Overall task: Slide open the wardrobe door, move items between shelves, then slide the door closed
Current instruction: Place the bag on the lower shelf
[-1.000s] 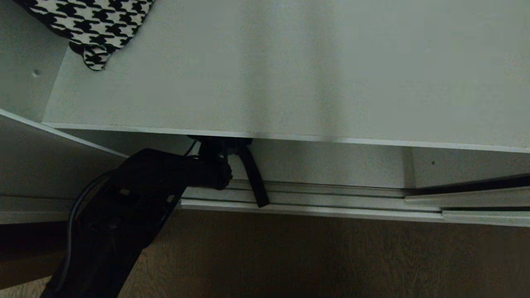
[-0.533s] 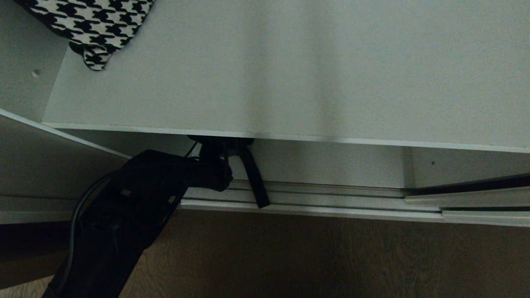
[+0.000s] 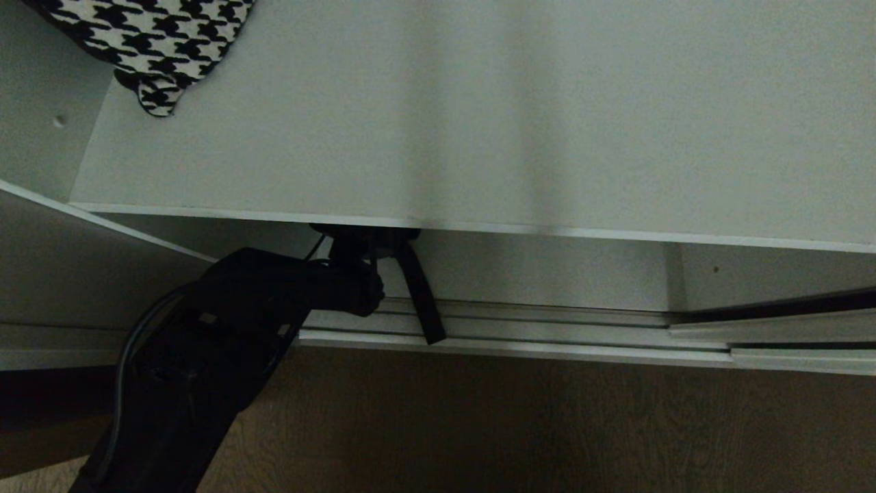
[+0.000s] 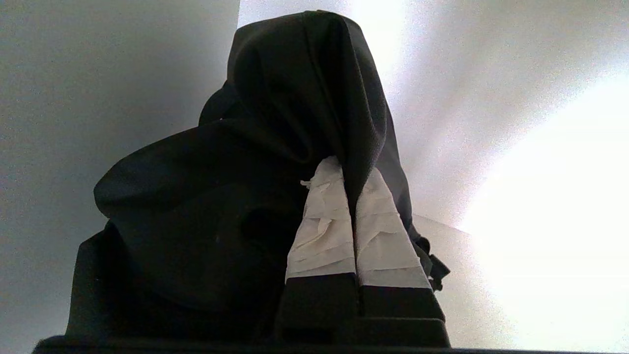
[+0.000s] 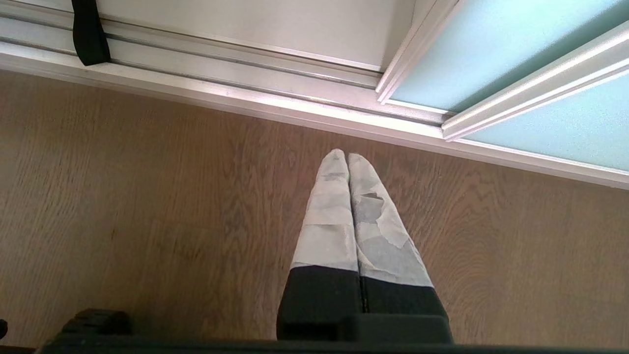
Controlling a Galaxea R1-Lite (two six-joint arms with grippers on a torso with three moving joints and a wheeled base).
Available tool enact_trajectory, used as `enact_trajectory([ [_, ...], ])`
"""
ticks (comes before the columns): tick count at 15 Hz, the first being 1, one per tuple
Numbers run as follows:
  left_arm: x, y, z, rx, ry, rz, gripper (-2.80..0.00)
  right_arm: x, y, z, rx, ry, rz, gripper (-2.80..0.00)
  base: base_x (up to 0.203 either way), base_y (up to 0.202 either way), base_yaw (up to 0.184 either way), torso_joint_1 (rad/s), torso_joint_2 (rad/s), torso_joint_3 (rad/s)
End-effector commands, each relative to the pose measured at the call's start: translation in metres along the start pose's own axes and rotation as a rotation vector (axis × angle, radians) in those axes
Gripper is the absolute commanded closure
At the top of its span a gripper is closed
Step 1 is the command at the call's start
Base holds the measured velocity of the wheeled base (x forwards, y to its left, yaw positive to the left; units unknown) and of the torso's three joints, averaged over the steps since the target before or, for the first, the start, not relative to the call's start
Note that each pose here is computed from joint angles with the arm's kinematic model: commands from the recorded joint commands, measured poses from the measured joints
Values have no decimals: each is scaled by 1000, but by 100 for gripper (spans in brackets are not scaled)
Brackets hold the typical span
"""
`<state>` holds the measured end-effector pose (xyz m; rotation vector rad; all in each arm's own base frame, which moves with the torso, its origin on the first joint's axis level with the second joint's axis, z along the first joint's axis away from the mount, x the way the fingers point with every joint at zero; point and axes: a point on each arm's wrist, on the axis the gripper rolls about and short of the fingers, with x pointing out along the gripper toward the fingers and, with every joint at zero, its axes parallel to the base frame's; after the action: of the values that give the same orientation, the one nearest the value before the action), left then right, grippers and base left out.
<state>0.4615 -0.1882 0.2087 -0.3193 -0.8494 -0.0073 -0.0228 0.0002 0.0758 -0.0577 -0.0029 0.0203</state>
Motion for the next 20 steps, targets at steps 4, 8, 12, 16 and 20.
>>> enact_trajectory([
  [4, 2, -1, -1, 16, 34, -28, 0, 0, 0, 0, -1, -4, 1, 0, 0, 0, 0, 0, 0, 0],
  [8, 4, -3, -1, 30, 68, -48, 0, 0, 0, 0, -1, -4, 1, 0, 0, 0, 0, 0, 0, 0],
  [12, 9, -3, 12, 27, 5, -32, 0, 0, 0, 0, -1, -3, 1, 0, 0, 0, 0, 0, 0, 0],
  [16, 4, -1, 1, 45, 35, -1, -280, 0, 0, 0, -1, -4, 1, 0, 0, 0, 0, 0, 0, 0],
  [20, 3, -1, 2, 39, 26, -11, -280, 0, 0, 0, -1, -3, 1, 0, 0, 0, 0, 0, 0, 0],
])
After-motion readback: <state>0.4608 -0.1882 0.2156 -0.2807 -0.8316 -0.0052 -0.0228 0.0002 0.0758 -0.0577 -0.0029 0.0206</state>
